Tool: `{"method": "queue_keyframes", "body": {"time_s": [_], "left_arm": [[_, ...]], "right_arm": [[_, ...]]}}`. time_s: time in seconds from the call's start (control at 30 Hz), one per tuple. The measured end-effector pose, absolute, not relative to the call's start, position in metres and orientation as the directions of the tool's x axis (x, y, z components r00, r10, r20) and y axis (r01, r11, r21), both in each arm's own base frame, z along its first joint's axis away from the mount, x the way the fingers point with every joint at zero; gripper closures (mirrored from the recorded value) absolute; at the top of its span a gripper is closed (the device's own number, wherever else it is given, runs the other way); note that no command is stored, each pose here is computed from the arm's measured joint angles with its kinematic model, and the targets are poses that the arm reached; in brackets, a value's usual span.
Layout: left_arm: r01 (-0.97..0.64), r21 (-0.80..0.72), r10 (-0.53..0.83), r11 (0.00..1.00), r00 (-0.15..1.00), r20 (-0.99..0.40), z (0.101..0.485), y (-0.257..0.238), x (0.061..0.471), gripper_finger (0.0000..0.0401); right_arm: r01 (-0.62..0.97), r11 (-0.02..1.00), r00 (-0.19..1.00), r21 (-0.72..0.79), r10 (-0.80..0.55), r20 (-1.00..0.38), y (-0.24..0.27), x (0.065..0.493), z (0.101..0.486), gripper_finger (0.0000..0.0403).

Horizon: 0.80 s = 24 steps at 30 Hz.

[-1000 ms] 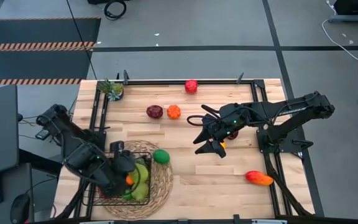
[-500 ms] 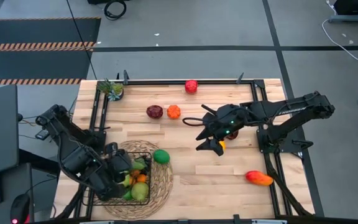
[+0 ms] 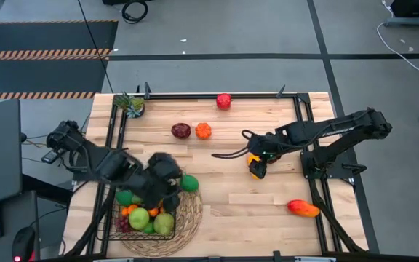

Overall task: Build produce basket
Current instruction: Put the yellow mango into the black wire basket

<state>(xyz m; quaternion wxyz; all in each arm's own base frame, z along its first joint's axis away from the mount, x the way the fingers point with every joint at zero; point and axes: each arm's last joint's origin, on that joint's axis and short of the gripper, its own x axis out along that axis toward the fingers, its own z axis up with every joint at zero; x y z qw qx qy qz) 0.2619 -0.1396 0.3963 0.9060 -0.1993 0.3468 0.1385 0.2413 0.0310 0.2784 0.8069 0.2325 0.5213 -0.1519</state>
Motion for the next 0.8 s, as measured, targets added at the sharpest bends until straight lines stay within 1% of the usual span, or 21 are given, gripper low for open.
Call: {"method": "queue_keyframes", "body": {"time_s": [0.23,0.47,0.57,0.7,0.8], "left_arm": [[-0.368,-0.297,0.141,0.881,0.805,-0.576,0.408,-0.116,0.286,0.0174],[-0.339,-0.310,0.145,0.888,0.847,-0.511,0.415,-0.104,0.296,0.0173],[-0.323,-0.320,0.126,0.891,0.852,-0.508,0.416,-0.102,0.298,0.0173],[-0.307,-0.329,0.103,0.893,0.851,-0.516,0.415,-0.103,0.298,0.0172],[-0.304,-0.330,0.098,0.894,0.850,-0.518,0.415,-0.104,0.297,0.0172]], "right_arm": [[0.593,0.777,0.304,0.210,0.025,-0.952,0.031,0.229,0.230,0.0088],[0.679,0.674,0.351,0.289,0.047,-0.935,0.030,0.226,0.196,0.0064],[0.711,0.641,0.343,0.289,0.042,-0.938,0.028,0.221,0.184,0.0057],[0.729,0.630,0.316,0.269,0.039,-0.948,0.026,0.217,0.177,0.0052],[0.724,0.636,0.319,0.267,0.034,-0.947,0.026,0.217,0.177,0.0048]]}}
